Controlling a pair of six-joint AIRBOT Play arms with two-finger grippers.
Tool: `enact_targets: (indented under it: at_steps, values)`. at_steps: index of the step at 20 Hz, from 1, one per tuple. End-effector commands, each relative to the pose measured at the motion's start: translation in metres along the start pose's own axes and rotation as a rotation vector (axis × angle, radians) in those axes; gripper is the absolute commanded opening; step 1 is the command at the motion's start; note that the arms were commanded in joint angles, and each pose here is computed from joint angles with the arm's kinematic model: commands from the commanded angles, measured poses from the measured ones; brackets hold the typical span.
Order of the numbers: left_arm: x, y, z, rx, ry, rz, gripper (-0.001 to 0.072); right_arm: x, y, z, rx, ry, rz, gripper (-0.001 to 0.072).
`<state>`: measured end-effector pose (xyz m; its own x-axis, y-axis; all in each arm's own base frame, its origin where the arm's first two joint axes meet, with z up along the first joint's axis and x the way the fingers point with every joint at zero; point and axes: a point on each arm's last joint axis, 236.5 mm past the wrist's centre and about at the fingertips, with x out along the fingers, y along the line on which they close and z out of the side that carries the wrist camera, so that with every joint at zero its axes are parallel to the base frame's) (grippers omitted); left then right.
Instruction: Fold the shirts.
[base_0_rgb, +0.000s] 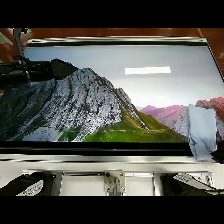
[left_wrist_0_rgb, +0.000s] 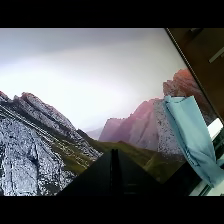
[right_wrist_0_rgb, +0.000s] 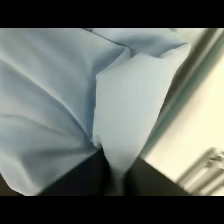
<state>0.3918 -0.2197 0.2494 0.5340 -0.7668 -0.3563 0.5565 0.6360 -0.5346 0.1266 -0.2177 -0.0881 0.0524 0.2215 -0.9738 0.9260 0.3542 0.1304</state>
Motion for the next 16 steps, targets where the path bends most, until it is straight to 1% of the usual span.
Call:
enact_targets:
  at_steps: [1, 2, 4, 7, 9, 10, 11, 12, 14, 15, 16]
  values:
    - [0.000, 0.000, 0.000, 0.002, 0.000, 0.000, 0.0043, -0.018, -0.035, -0.003, -0.072, 0.007, -0.156, 0.0522]
    - [0.000, 0.000, 0.000, 0.003, 0.000, 0.001, 0.0042, -0.032, -0.042, 0.000, -0.083, -0.007, -0.193, 0.0534]
    - [0.000, 0.000, 0.000, 0.006, 0.000, 0.001, 0.0042, -0.066, -0.038, 0.016, -0.047, -0.105, -0.197, 0.0534]
    - [0.000, 0.000, 0.000, 0.007, 0.000, 0.001, 0.0042, -0.148, 0.008, 0.059, -0.093, -0.386, -0.089, 0.0534]
    - [0.000, 0.004, -0.002, 0.016, 0.007, 0.017, 0.0041, -0.230, 0.070, 0.090, -0.230, -0.673, 0.039, 0.0533]
    - [0.000, 0.011, -0.004, 0.011, 0.019, 0.047, 0.0041, -0.273, 0.113, 0.092, -0.354, -0.812, 0.105, 0.0533]
    - [-0.001, 0.024, -0.011, -0.003, 0.046, 0.111, 0.0040, -0.303, 0.155, 0.084, -0.478, -0.903, 0.153, 0.0533]
    - [-0.003, 0.043, -0.020, -0.007, 0.085, 0.206, 0.0039, -0.319, 0.199, 0.065, -0.606, -0.948, 0.194, 0.0533]
    - [-0.014, 0.080, -0.044, 0.007, 0.210, 0.429, 0.0039, -0.299, 0.271, 0.015, -0.826, -0.881, 0.243, 0.0534]
    - [-0.020, 0.088, -0.060, 0.019, 0.307, 0.512, 0.0040, -0.261, 0.294, -0.015, -0.943, -0.757, 0.206, 0.0551]
    - [-0.024, 0.088, -0.075, 0.044, 0.412, 0.554, 0.0040, -0.213, 0.305, -0.041, -0.988, -0.592, 0.160, 0.0655]
